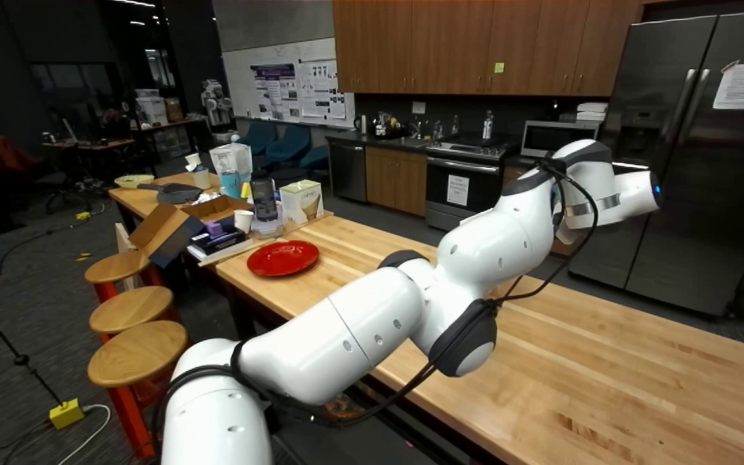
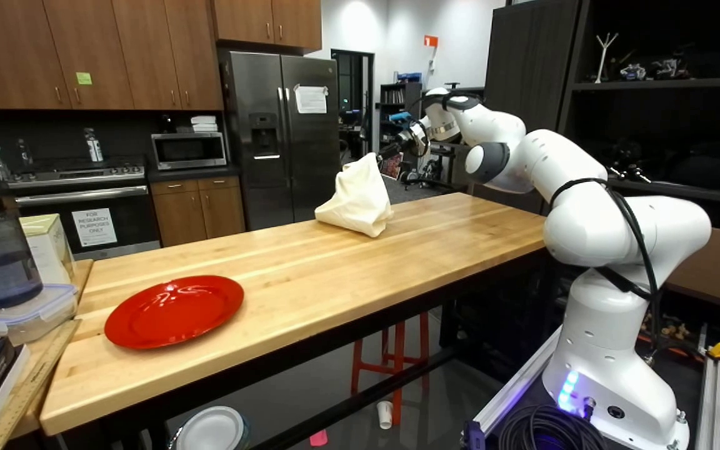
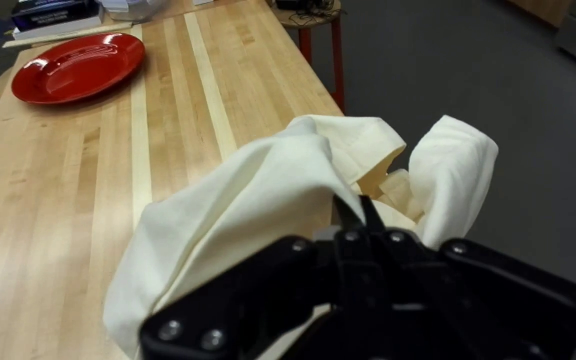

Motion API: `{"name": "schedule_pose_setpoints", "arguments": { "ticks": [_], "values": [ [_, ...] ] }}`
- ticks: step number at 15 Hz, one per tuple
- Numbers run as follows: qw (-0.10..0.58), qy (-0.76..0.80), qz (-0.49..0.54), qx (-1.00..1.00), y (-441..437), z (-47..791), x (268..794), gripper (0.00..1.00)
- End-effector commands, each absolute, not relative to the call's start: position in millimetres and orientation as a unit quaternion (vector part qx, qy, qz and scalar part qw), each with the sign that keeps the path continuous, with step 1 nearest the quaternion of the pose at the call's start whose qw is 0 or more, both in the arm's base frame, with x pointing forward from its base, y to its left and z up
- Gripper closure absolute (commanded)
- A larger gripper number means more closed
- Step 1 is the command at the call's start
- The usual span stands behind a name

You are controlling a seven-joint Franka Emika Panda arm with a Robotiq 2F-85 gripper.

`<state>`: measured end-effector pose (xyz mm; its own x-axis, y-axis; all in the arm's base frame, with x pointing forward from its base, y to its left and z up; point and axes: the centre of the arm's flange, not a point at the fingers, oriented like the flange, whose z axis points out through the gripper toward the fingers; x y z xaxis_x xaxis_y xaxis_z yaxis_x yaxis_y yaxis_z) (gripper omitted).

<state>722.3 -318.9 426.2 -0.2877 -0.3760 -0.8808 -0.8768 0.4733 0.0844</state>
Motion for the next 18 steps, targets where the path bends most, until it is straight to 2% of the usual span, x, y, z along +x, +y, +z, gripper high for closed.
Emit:
{"name": "schedule_pose_setpoints", "arguments": {
  "ticks": [1,6,15,16,18],
  "values": [
    [0.421,0.760,0.303,-0.392,-372.1,433.6,747.4,0.99],
    [0.395,0.790,0.302,-0.359,-398.9,417.8,738.8,0.99],
    [0.358,0.850,0.304,-0.241,-416.7,374.2,758.8,0.99],
    [0.366,0.836,0.312,-0.264,-382.0,365.2,704.2,0.98],
    [0.365,0.841,0.310,-0.253,-382.0,360.6,706.5,0.98]
  ]
}}
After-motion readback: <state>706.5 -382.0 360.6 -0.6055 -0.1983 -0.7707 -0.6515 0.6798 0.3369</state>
